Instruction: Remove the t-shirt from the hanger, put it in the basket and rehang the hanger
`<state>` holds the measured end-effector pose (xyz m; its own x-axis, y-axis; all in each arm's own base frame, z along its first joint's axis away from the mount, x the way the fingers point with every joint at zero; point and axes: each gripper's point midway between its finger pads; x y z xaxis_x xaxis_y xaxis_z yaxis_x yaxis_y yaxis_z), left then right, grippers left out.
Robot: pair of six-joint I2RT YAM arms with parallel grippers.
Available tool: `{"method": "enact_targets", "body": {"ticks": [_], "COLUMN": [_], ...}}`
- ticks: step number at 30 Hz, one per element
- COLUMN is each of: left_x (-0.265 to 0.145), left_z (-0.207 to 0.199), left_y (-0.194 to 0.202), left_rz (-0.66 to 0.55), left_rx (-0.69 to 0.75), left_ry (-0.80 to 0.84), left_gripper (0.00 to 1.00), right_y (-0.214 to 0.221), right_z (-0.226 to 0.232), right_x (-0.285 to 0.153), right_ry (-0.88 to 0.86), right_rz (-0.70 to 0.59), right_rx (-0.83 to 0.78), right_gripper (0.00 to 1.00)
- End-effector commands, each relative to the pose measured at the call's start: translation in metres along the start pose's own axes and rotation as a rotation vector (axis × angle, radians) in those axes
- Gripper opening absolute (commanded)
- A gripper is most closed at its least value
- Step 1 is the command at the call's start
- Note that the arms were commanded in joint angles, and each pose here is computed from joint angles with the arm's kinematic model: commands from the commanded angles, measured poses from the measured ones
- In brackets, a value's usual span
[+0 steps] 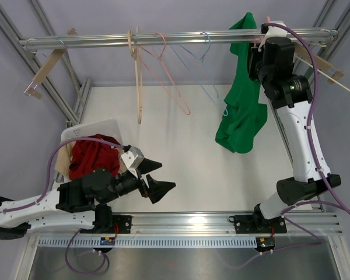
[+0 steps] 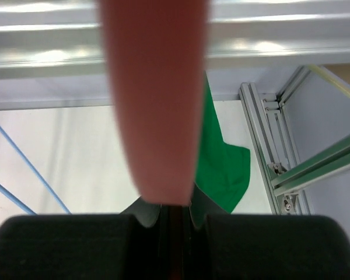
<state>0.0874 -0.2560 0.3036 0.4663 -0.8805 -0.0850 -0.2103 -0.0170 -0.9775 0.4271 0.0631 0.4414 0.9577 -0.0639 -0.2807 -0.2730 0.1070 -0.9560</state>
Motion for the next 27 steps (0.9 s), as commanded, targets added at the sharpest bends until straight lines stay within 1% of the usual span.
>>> {"method": "enact_targets", "body": {"ticks": [1,2,3,4,5,6,7,8,9,10,11,15,16,17,18,19,20,22,23,24,25,26,27], "left_x": [0.004,0.005,0.006,0.007,0.008,0.009,0.010,0.012,0.012,0.013,0.014,0.018,0.019,0.020,0.026,0.029,0.036,0.043,0.045,0.047,0.056,0.059,0.062], "left_z": [-0.008,-0.010,-0.013,-0.016,-0.018,-0.020,-0.024,-0.025,-0.026,-0.027,-0.029,-0.038,-0.044,-0.049,-0.054,-0.060,-0.066,-0.074,-0.087,-0.093,-0.102,-0.109,-0.118], "left_y": [-0.013,-0.013,-0.015,-0.014,-0.014,-0.014,-0.014,-0.014,-0.015,-0.015,-0.018,-0.024,-0.024,-0.030,-0.025,-0.024,-0.024,-0.024,-0.024,-0.033,-0.026,-0.028,-0.043], "left_rz": [-0.047,-0.043,-0.046,-0.036,-0.032,-0.028,-0.022,-0.018,-0.016,-0.013,-0.015,-0.020,-0.013,-0.022,0.005,0.018,0.032,0.038,0.037,0.020,0.040,0.041,0.017], "left_rx": [-0.017,-0.018,-0.019,-0.018,-0.021,-0.020,-0.021,-0.022,-0.022,-0.023,-0.028,-0.044,-0.048,-0.052,-0.048,-0.054,-0.053,-0.029,-0.013,-0.002,0.033,0.044,0.044], "left_ry": [0.026,0.039,0.049,0.064,0.071,0.080,0.093,0.096,0.102,0.103,0.107,0.140,0.168,0.189,0.205,0.230,0.240,0.251,0.277,0.279,0.276,0.287,0.298], "left_gripper": [0.99,0.99,0.99,0.99,0.99,0.99,0.99,0.99,0.99,0.99,0.99,0.99,0.99,0.99,0.99,0.99,0.99,0.99,0.99,0.99,0.99,0.99,0.99], "right_y": [-0.032,-0.032,-0.031,-0.007,-0.009,-0.008,0.010,0.007,0.008,0.019,0.018,0.045,0.063,0.067,0.086,0.090,0.095,0.092,0.086,0.078,0.069,0.062,0.049], "right_z": [-0.002,-0.005,-0.004,-0.006,-0.010,-0.010,-0.012,-0.016,-0.015,-0.016,-0.018,-0.017,-0.016,-0.018,-0.017,-0.017,-0.008,-0.011,-0.010,-0.014,-0.019,-0.020,-0.021], "right_x": [-0.024,-0.036,-0.038,-0.031,-0.045,-0.050,-0.047,-0.060,-0.063,-0.063,-0.071,-0.083,-0.082,-0.093,-0.098,-0.106,-0.125,-0.144,-0.160,-0.170,-0.181,-0.188,-0.197], "right_ry": [-0.020,-0.026,-0.035,-0.020,-0.022,-0.027,-0.014,-0.018,-0.022,-0.016,-0.023,-0.034,-0.021,-0.020,-0.013,-0.014,-0.064,-0.070,-0.111,-0.117,-0.127,-0.147,-0.168], "right_rz": [-0.165,-0.184,-0.202,-0.160,-0.187,-0.204,-0.179,-0.204,-0.214,-0.198,-0.209,-0.153,-0.119,-0.119,-0.071,-0.071,-0.074,-0.107,-0.129,-0.148,-0.174,-0.186,-0.212], "right_rx": [0.045,0.084,0.122,0.121,0.147,0.180,0.181,0.200,0.216,0.215,0.222,0.257,0.256,0.280,0.318,0.342,0.388,0.435,0.465,0.492,0.513,0.523,0.545], "right_gripper": [0.00,0.00,0.00,0.00,0.00,0.00,0.00,0.00,0.00,0.00,0.00,0.00,0.00,0.00,0.00,0.00,0.00,0.00,0.00,0.00,0.00,0.00,0.00]}}
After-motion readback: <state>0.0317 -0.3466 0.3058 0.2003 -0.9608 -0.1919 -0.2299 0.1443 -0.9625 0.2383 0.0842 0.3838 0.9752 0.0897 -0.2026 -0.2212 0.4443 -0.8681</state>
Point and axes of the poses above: each gripper's point midway between its finger pads, its own x axis out along the fingers, its own z axis along the line the jaws close on, y = z × x, and after that the axes turned 7 degrees about x, right-handed
